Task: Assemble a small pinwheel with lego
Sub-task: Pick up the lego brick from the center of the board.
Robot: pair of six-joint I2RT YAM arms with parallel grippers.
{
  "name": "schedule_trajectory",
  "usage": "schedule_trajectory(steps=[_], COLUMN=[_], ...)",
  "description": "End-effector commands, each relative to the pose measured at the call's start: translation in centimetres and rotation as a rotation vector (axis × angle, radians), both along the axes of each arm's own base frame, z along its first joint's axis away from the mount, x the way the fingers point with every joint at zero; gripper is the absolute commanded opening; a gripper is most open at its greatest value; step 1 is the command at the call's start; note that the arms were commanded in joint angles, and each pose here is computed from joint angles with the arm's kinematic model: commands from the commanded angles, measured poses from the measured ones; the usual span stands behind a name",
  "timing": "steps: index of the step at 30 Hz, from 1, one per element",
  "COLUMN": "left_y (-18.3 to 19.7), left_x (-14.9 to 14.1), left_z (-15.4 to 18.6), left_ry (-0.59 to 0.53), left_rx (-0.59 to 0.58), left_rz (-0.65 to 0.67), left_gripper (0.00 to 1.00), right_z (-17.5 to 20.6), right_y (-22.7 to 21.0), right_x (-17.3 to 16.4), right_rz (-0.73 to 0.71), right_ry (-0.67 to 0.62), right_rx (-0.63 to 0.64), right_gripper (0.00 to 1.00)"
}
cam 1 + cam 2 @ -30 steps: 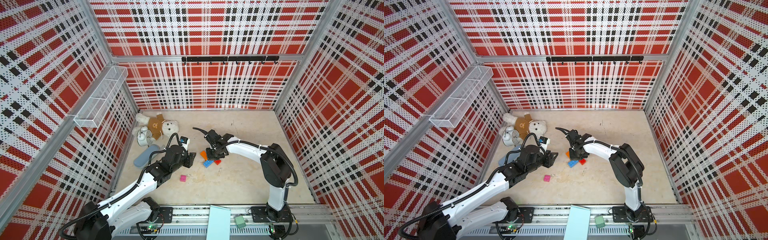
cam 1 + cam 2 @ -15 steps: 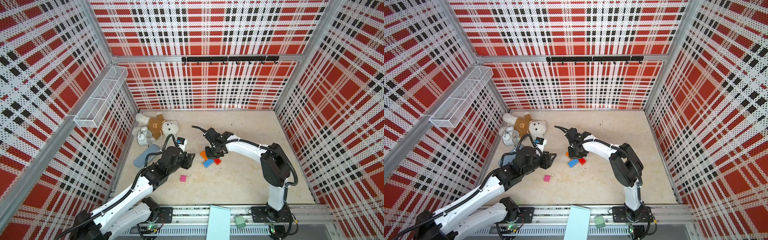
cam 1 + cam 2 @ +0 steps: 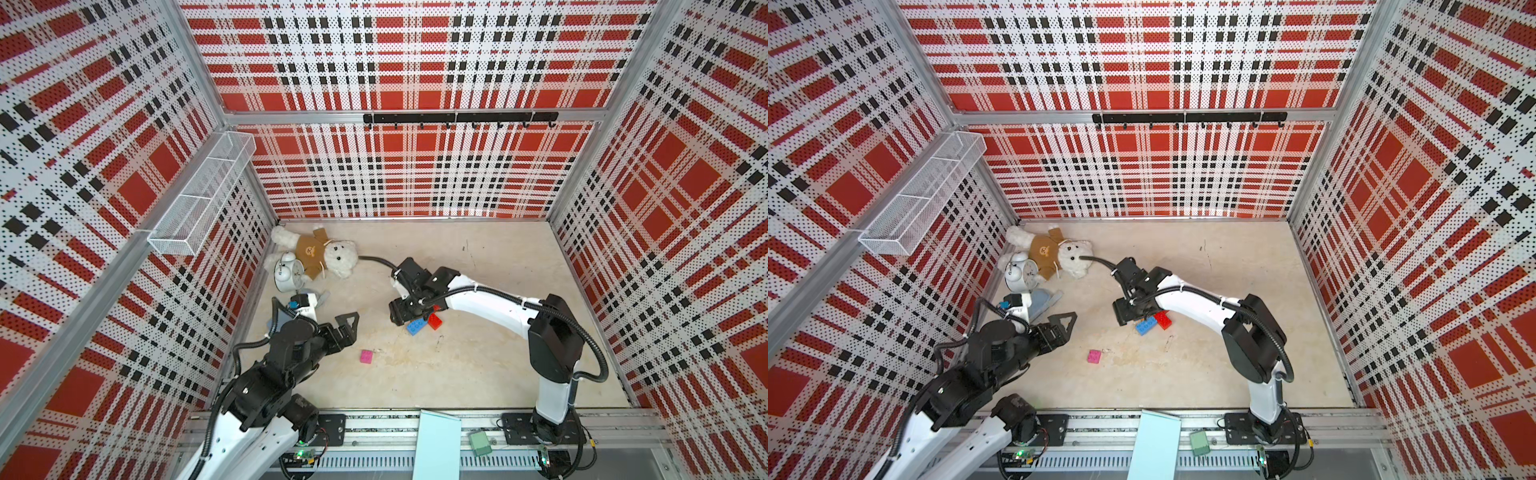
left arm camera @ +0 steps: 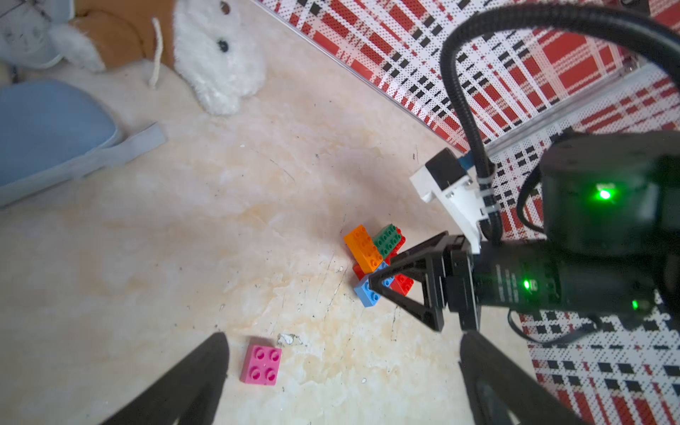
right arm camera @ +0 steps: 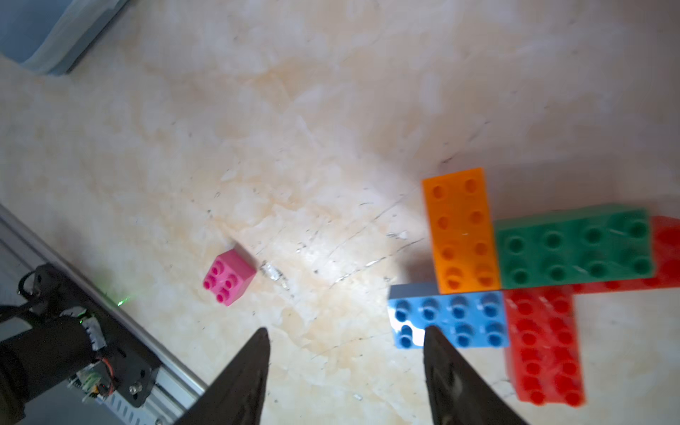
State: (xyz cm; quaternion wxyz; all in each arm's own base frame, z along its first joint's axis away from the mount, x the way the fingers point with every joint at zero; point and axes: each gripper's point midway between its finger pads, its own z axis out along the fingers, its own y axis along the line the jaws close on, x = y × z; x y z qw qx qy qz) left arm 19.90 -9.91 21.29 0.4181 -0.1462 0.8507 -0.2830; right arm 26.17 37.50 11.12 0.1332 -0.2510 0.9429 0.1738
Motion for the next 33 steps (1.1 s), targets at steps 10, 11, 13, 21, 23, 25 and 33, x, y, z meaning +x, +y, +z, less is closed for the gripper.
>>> schedule_trajectory(steps=[10,11,13,21,23,25,33], left_y=[-2.6,-3.1,-3.8,-5.6,-5.7,-5.6,-6.0], left_x=[-1.9,-1.7,-1.1,1.1,1.1,1.1,1.5], left_z=[-14.0,-14.7,-15.3,-16.2,-16.5,-16.7,-17.3], left_ry=[0.429,0.438,0.437,0.473,0.485,0.493,0.501], left_rx=[0.181,0.220,0.305,0.511,0.534,0.550,0.569], left_rz=[-0.045,-0.065,-0.091,-0.154,-0.146,-0.137,-0.133], left_gripper=[0.99,0.98,0.94,0.73,0.70,0.69,0.62], right_z=[1.1,1.2,1.2,2.3,2.1,2.0,1.7], right_y=[-0.8,-1.6,-3.1,-8.5,-9.4,-10.0,-11.2], right_x=[1.0,1.3,2.0,3.1,3.3,3.6,5.0], right_rz=[-0.050,-0.064,-0.130,-0.231,-0.246,-0.259,-0.288], right_ry=[-0.105,-0.104,-0.086,-0.095,-0.090,-0.081,-0.068], right_rx=[0.003,0.005,0.027,0.070,0.079,0.092,0.121], right_gripper=[0.82,0.84,0.85,0.92,0.95,0.97,1.00])
